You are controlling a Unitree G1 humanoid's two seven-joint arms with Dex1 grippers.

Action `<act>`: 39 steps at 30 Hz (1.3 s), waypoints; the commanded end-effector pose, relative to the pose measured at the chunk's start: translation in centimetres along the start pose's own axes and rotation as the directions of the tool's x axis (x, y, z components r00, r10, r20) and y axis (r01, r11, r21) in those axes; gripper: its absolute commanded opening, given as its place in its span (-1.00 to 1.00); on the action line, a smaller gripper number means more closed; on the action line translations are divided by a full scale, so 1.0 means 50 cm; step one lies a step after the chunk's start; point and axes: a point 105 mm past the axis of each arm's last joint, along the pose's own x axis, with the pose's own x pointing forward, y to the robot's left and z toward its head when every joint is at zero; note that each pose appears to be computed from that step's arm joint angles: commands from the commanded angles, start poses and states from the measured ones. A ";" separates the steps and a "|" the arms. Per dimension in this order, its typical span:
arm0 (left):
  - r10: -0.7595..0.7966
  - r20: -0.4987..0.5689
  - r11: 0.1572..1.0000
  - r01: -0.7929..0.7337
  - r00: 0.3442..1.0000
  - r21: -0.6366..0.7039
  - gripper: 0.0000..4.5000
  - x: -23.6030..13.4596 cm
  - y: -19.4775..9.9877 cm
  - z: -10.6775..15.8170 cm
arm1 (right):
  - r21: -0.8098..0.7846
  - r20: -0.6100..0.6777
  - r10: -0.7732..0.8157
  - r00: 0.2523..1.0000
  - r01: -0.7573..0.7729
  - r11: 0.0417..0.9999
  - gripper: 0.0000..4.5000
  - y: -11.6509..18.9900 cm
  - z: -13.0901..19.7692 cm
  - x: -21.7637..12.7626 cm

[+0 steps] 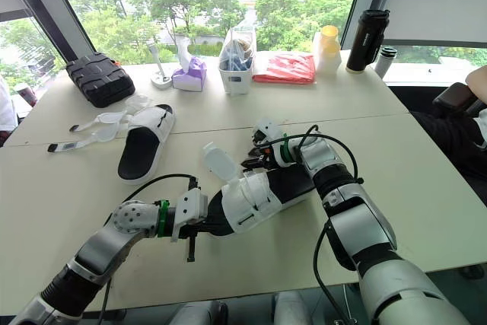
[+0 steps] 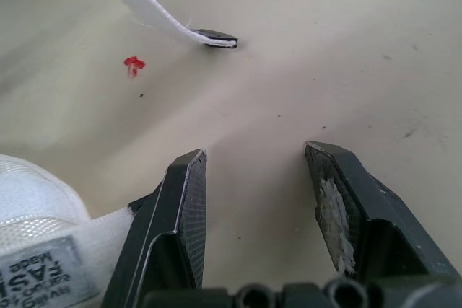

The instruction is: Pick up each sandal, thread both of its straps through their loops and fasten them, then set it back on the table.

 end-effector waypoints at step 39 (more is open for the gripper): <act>-0.051 -0.133 0.997 0.042 0.990 -0.069 -1.00 -0.005 -0.002 -0.073 | -0.164 -0.054 0.250 0.967 -0.256 0.953 0.02 0.190 -0.057 -0.219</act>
